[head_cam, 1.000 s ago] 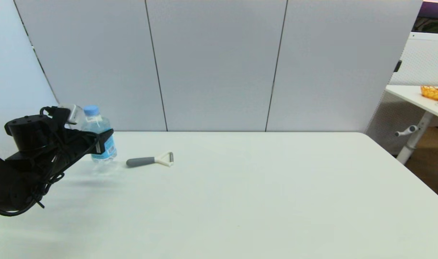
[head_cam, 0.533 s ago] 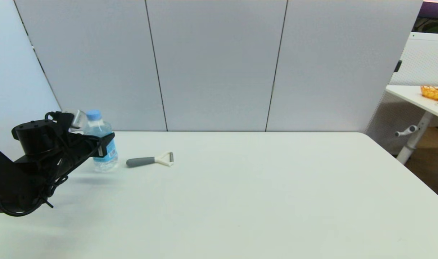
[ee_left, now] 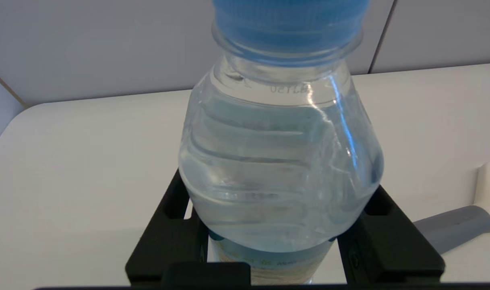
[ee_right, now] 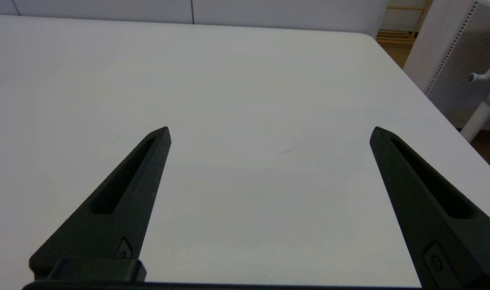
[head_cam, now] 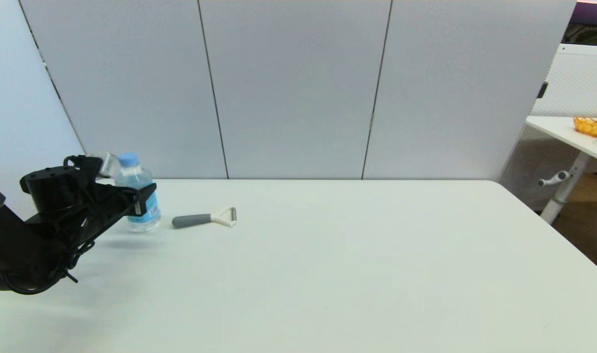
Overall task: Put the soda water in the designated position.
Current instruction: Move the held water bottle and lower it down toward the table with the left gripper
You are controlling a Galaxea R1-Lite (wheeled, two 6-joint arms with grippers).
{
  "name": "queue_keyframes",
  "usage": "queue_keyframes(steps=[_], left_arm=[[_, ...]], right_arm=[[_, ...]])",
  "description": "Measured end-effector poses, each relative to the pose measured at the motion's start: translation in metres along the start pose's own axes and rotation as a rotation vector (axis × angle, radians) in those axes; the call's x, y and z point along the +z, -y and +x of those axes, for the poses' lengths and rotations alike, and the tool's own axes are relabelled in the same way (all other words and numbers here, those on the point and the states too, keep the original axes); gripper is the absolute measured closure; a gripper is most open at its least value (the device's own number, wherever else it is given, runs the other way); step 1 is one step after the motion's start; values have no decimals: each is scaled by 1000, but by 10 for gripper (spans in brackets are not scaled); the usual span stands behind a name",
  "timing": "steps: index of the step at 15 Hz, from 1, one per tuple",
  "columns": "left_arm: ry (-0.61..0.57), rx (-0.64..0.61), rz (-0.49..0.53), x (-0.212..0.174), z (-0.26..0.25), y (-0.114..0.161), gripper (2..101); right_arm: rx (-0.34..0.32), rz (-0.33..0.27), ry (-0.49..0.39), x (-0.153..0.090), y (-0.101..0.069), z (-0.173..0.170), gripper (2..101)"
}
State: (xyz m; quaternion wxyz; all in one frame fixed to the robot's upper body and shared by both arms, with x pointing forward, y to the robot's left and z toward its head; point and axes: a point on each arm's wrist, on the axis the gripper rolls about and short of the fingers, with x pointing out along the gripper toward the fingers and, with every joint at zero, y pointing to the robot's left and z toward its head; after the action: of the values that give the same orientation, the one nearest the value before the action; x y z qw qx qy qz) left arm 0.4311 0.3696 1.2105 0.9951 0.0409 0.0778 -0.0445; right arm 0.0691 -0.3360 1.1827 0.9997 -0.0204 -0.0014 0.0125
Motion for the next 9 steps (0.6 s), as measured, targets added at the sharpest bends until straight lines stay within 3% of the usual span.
queue_keyframes(steps=[9], left_arm=[[-5, 0, -1, -2, 1, 0, 541]], right_arm=[[0, 0, 0, 0, 0, 0, 43]])
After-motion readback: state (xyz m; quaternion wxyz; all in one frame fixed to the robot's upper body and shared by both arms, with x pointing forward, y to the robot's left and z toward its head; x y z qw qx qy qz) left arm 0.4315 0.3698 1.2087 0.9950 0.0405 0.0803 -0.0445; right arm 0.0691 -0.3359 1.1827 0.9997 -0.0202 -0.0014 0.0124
